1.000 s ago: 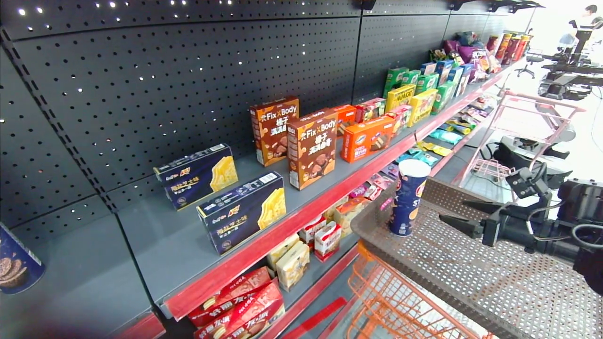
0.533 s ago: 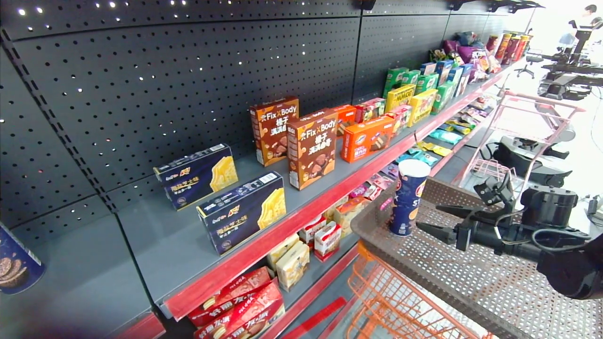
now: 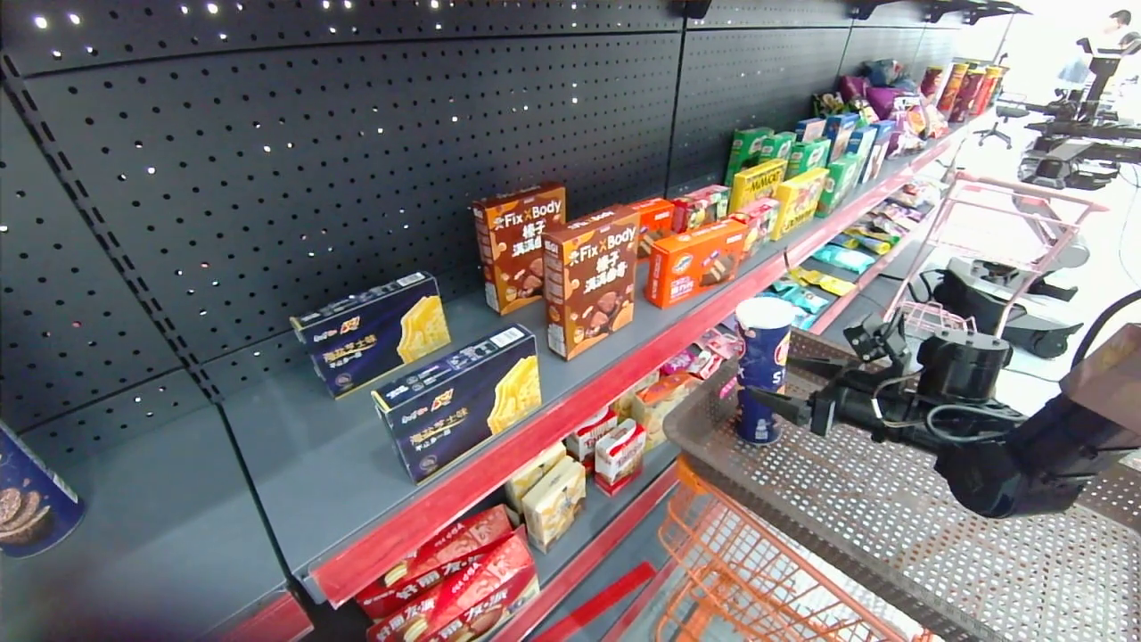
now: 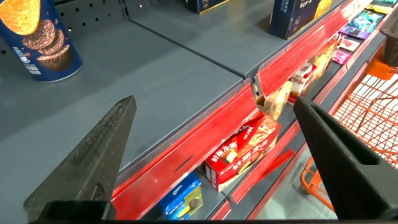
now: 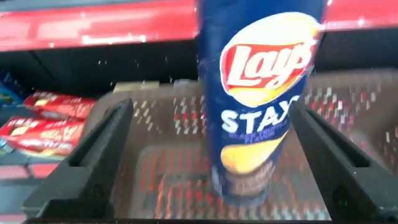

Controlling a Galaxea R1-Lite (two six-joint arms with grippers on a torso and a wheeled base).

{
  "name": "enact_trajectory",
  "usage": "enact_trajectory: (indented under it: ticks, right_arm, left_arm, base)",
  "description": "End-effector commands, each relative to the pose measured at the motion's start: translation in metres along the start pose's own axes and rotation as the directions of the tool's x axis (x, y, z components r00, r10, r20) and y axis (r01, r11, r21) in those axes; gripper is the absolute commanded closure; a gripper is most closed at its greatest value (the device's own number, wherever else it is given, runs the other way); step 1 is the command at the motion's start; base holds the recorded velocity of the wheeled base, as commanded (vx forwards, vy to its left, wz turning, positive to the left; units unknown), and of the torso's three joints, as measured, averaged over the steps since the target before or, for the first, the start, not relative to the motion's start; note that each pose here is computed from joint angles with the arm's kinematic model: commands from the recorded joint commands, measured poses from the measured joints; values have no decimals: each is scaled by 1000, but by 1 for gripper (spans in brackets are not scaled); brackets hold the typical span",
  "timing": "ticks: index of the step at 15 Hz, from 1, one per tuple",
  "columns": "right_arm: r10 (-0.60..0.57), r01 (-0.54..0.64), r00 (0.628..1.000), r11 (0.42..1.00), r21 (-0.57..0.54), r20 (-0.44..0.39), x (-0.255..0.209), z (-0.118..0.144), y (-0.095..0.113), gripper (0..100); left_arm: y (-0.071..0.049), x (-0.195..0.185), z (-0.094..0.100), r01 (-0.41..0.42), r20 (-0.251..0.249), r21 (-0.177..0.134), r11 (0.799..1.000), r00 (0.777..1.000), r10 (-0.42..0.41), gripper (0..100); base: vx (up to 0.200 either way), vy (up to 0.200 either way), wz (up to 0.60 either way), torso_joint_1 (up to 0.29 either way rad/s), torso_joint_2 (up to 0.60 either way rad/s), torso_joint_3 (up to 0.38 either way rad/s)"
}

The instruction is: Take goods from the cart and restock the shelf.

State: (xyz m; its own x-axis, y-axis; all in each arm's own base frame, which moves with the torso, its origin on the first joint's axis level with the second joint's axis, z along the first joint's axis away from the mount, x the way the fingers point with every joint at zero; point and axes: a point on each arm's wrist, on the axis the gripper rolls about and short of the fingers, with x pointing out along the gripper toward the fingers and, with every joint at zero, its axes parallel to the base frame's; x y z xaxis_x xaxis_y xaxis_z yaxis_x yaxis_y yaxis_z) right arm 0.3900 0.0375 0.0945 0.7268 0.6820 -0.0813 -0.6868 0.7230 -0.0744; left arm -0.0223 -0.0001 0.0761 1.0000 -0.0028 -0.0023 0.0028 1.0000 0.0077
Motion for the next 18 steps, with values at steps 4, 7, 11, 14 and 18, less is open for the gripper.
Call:
enact_trajectory:
  ticks: [4,7,11,14,18]
  right_arm:
    - [-4,4,1000,1000,2,10,31,-12,-9,0]
    - [-16,16,1000,1000,-4,10,28,-13,-13,0]
    - [-25,26,999,1000,-17,22,33,-10,-19,0]
    - [-69,69,997,997,-23,22,42,-7,-27,0]
    - [-64,64,998,998,-14,11,46,-16,-29,0]
  left_arm:
    - [0,0,0,0,-1,0,1000,1000,0,0]
    - [0,0,0,-1,-1,0,1000,1000,1,0]
    - [0,0,0,-1,-1,0,1000,1000,1,0]
    - [0,0,0,-1,-1,0,1000,1000,1,0]
    - [0,0,0,0,-1,0,1000,1000,0,0]
  base:
    - [0,0,0,0,0,0]
    - [0,0,0,0,0,0]
    - [0,0,0,0,0,0]
    - [0,0,0,0,0,0]
    - [0,0,0,0,0,0]
